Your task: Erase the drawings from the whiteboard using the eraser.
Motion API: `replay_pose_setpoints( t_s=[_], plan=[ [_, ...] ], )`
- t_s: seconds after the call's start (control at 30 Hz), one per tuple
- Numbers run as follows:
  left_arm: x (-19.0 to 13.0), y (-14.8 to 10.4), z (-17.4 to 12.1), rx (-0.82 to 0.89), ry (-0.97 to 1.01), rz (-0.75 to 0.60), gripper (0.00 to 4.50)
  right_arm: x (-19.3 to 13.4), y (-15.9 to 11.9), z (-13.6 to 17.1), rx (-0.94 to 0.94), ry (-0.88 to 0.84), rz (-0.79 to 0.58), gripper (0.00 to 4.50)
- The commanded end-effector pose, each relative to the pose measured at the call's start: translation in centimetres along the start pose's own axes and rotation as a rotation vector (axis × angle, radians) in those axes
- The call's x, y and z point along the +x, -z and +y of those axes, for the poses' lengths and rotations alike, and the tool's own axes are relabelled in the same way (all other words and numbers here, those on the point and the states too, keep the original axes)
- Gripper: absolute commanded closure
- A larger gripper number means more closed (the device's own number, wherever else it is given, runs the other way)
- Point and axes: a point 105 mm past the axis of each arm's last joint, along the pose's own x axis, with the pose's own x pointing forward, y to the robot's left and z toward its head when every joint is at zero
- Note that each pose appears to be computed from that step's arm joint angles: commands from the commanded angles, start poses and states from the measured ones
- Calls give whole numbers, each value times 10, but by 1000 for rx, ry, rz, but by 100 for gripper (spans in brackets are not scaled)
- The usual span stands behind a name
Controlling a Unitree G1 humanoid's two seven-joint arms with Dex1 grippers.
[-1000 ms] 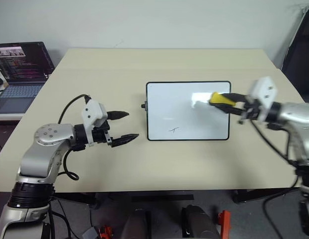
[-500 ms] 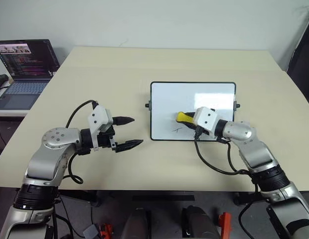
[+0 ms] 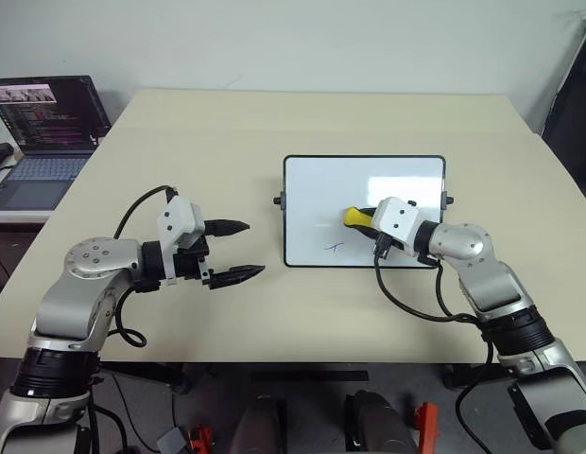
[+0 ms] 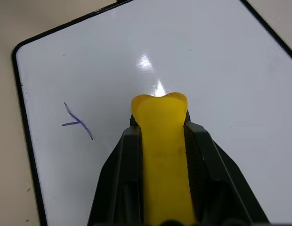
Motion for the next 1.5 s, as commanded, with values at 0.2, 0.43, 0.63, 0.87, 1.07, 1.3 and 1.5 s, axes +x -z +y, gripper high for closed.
replay_pose_setpoints(
  t_s=[0.2, 0.43, 0.63, 0.87, 1.07, 1.3, 1.5],
  plan=[
    [4, -24, 13, 95, -60, -63, 0, 15, -12, -6, -41, 12, -39, 365],
    [6, -25, 12, 100, -45, -53, 0, 41, 5, 7, -77, -4, 27, 365],
    [4, -15, 7, 86, -23, -14, 0, 49, 25, 49, -59, -162, 81, 365],
    [2, -14, 5, 76, -25, -10, 0, 48, 28, 80, -31, -296, 77, 365],
    [2, -14, 7, 77, -28, -6, 0, 50, 23, 23, -93, -70, 83, 366],
    [6, -18, 9, 87, -19, -15, 0, 37, 28, -18, -135, 48, 125, 366],
    [8, -18, 10, 87, -16, -16, 0, 43, 31, 36, -68, -142, 89, 366]
  ],
)
